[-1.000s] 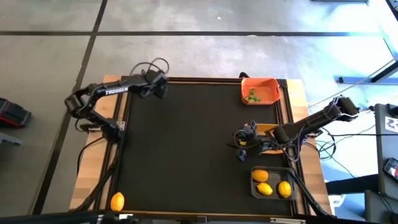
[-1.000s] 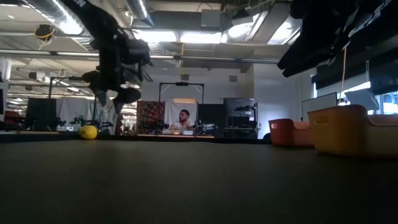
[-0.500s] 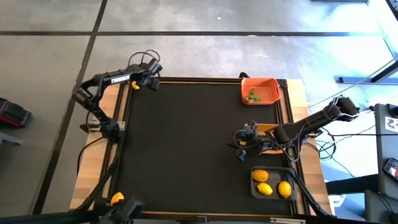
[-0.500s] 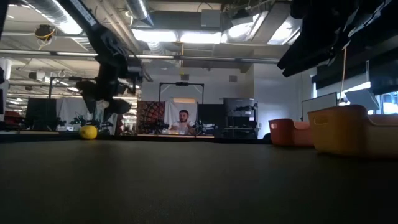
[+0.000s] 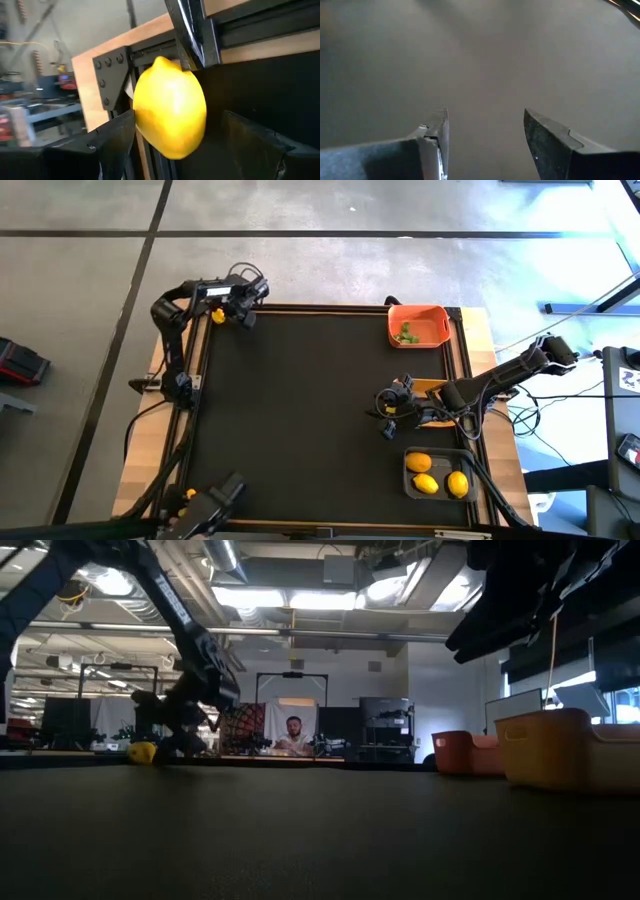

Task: Sort produce into baskets
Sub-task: Put the top yellow lemon into the black bin

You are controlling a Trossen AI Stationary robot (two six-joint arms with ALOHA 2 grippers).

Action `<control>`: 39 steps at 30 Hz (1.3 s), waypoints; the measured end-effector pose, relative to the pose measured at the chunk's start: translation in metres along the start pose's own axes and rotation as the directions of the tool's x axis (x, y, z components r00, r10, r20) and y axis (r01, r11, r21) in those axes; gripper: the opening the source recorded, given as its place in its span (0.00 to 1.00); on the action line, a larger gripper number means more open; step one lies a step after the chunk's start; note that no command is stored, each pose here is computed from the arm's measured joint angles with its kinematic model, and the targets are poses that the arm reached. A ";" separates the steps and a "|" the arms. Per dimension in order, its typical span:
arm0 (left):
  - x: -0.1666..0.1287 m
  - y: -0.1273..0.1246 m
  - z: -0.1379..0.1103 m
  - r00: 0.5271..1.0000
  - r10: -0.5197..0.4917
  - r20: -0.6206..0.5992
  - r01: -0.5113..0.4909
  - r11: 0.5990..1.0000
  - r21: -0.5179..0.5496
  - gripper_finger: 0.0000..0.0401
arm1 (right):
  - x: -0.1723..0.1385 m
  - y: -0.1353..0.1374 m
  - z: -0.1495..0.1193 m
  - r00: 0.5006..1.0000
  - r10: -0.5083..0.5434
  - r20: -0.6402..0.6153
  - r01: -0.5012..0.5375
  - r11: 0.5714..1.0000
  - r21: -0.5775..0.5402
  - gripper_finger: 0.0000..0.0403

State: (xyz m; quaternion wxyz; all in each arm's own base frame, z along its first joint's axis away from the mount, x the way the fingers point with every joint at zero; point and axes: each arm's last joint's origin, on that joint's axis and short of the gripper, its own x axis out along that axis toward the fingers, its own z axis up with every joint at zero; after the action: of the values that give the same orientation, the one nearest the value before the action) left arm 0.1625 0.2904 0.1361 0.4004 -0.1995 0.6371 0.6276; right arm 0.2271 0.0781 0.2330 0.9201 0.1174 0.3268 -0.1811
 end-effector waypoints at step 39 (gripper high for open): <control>-0.008 -0.001 -0.002 0.999 -0.006 -0.033 0.014 0.969 0.247 0.51 | 0.000 0.000 -0.002 0.999 0.032 -0.038 -0.032 0.999 -0.018 0.47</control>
State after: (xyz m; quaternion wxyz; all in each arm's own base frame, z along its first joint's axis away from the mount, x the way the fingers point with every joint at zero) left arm 0.1675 0.2866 0.1408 0.4152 -0.1612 0.7157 0.5380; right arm 0.2265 0.0790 0.2316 0.9176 0.1173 0.3439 -0.1610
